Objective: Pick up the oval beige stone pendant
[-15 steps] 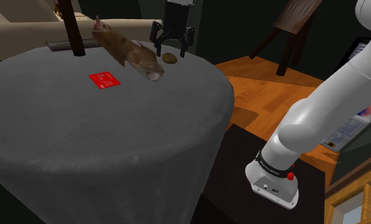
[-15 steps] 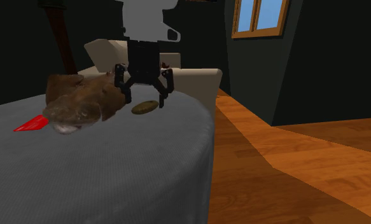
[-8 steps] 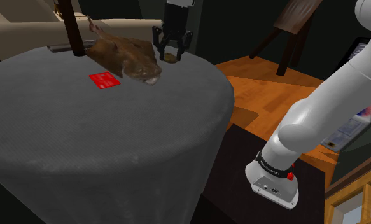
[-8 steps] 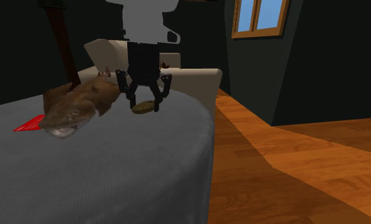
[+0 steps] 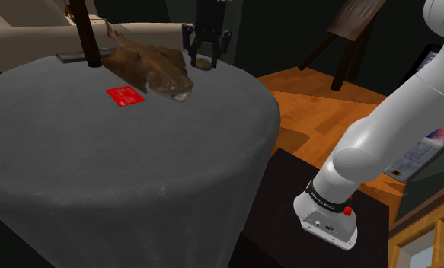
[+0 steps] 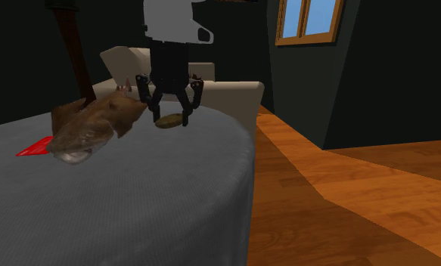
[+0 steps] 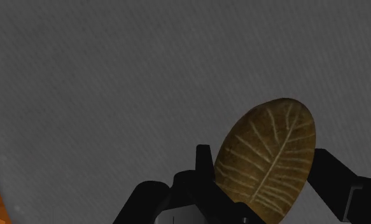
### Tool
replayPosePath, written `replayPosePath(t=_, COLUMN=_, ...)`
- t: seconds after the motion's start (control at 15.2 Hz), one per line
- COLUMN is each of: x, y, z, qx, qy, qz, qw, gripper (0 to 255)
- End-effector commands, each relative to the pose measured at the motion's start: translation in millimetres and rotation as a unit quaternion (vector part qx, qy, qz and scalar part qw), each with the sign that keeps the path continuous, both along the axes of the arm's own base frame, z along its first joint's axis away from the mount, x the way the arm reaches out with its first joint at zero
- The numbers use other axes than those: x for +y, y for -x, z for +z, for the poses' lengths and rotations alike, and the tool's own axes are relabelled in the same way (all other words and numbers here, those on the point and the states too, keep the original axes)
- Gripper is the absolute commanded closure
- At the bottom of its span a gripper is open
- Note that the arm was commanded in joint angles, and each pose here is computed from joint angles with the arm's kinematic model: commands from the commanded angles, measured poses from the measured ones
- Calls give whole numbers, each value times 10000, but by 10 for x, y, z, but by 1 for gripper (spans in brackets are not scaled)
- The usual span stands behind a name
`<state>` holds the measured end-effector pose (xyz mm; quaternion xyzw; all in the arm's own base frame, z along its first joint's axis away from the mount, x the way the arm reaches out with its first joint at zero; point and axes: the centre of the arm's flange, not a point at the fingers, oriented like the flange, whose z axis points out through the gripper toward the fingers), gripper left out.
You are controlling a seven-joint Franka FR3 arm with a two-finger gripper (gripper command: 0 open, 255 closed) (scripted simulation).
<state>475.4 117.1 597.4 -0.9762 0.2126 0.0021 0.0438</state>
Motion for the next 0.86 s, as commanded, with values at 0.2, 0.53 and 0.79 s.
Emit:
replayPosePath(t=0.2, x=-3, y=11, z=261, qx=1, qy=0, qz=0, qw=10000, gripper=255)
replayPosePath(t=0.53, x=-3, y=11, z=525, qx=1, qy=0, qz=0, qw=10000, gripper=255)
replayPosePath(t=0.79, x=-3, y=11, z=638, qx=1, qy=0, qz=0, qw=10000, gripper=255)
